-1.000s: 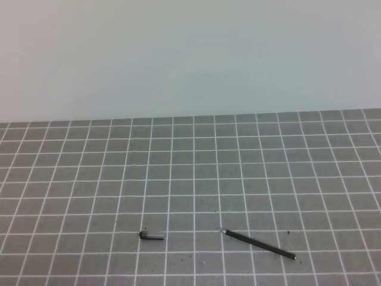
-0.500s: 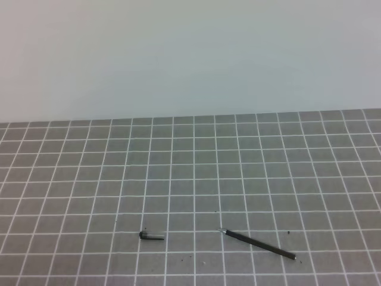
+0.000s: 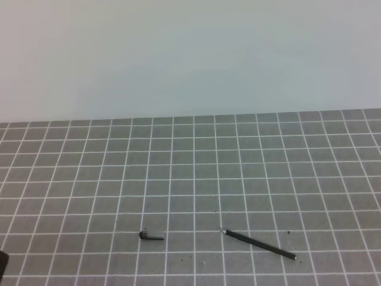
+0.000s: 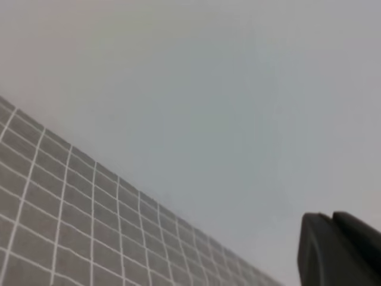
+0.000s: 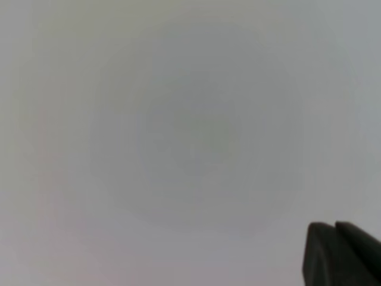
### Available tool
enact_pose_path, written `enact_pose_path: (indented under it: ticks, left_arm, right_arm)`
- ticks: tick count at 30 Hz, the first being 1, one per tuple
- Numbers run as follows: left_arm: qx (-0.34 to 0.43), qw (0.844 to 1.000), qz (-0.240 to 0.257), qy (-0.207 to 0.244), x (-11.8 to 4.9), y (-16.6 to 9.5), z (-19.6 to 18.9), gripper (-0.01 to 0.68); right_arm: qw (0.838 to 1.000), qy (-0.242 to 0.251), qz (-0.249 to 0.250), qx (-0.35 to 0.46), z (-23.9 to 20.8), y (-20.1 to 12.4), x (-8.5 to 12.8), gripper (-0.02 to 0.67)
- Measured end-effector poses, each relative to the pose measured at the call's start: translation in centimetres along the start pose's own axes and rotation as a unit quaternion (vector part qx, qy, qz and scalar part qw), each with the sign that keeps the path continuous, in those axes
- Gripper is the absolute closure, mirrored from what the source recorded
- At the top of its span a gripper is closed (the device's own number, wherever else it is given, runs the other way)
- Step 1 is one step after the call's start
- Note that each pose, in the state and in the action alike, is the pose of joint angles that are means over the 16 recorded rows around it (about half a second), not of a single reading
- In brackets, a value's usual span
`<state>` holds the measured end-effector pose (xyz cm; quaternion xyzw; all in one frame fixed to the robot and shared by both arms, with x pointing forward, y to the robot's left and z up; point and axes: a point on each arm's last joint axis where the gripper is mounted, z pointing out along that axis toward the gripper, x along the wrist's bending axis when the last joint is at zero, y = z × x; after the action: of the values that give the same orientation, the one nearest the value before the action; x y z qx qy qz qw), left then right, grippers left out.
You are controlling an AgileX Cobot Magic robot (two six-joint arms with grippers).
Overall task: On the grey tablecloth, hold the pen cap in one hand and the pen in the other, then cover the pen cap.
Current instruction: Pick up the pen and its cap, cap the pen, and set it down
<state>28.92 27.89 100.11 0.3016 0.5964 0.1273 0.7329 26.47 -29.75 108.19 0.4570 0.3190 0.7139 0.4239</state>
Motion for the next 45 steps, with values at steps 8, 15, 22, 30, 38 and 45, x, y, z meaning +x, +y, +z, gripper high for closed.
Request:
enact_pose_path:
  ticks: [8,15,22,30,38,45]
  left_arm:
    - [0.044,0.994,0.092,-0.024,-1.8,0.3,0.5,0.676]
    - [0.085,0.983,0.158,-0.026,-3.2,0.9,1.8,0.676]
    - [0.119,0.973,0.197,-0.011,-3.6,1.3,3.5,0.676]
    - [0.126,0.96,0.251,0.006,-3.6,1.9,4.8,0.676]
    - [0.12,0.944,0.307,0.006,-3.8,2.3,5.1,0.676]
    - [0.145,0.934,0.328,-0.007,-3.8,1.9,5.3,0.676]
  right_arm:
    - [0.997,0.021,-0.046,0.052,-0.1,-0.4,0.6,0.652]
    - [0.995,0.029,-0.053,0.074,-0.1,-0.7,0.8,0.65]
    - [0.992,0.037,-0.073,0.091,0.3,0.2,1.4,0.65]
    - [0.978,0.052,-0.117,0.168,2.8,1.8,2.8,0.651]
    - [0.946,0.062,-0.138,0.286,7.2,1.7,3.5,0.651]
    - [0.92,0.071,-0.169,0.345,10.2,0.6,3.2,0.651]
